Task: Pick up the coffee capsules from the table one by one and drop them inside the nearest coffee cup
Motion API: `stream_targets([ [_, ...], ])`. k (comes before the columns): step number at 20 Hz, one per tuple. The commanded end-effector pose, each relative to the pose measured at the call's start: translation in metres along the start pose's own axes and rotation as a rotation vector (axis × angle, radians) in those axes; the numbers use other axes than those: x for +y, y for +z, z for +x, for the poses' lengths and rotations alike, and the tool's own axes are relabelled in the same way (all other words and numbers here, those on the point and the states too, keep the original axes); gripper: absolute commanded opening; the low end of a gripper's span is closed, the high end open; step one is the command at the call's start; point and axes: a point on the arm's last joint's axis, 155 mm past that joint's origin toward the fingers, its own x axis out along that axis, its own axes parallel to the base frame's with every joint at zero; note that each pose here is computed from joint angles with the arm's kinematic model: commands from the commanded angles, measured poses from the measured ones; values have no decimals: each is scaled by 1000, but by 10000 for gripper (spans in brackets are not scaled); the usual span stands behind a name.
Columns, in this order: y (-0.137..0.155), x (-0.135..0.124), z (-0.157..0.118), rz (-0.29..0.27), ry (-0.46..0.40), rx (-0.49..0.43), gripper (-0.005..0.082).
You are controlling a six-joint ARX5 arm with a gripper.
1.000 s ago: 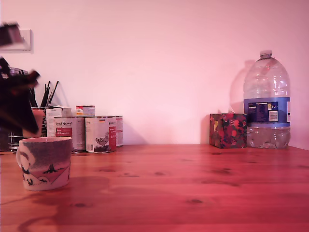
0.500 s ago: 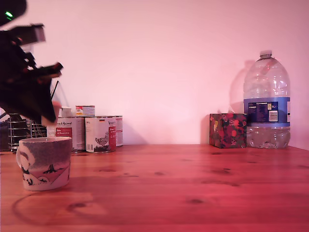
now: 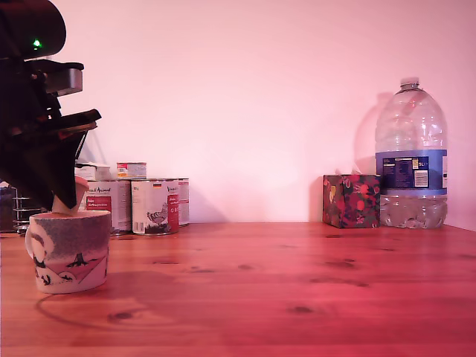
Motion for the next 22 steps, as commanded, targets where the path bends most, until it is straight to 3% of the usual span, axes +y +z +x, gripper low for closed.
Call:
stream_targets([
  [1, -2, 2, 2, -7, 3, 8, 216],
  [9, -1, 2, 2, -6, 4, 4, 223],
  [10, -1, 2, 2, -1, 4, 3, 283],
  [12, 2, 4, 2, -3, 7, -7, 583],
  [13, 4, 6, 2, -3, 14, -16, 690],
  [14, 6, 6, 2, -2, 19, -24, 710],
  [19, 10, 9, -1, -1, 33, -42, 706],
  [22, 17, 8, -11, 3, 32, -80, 597],
])
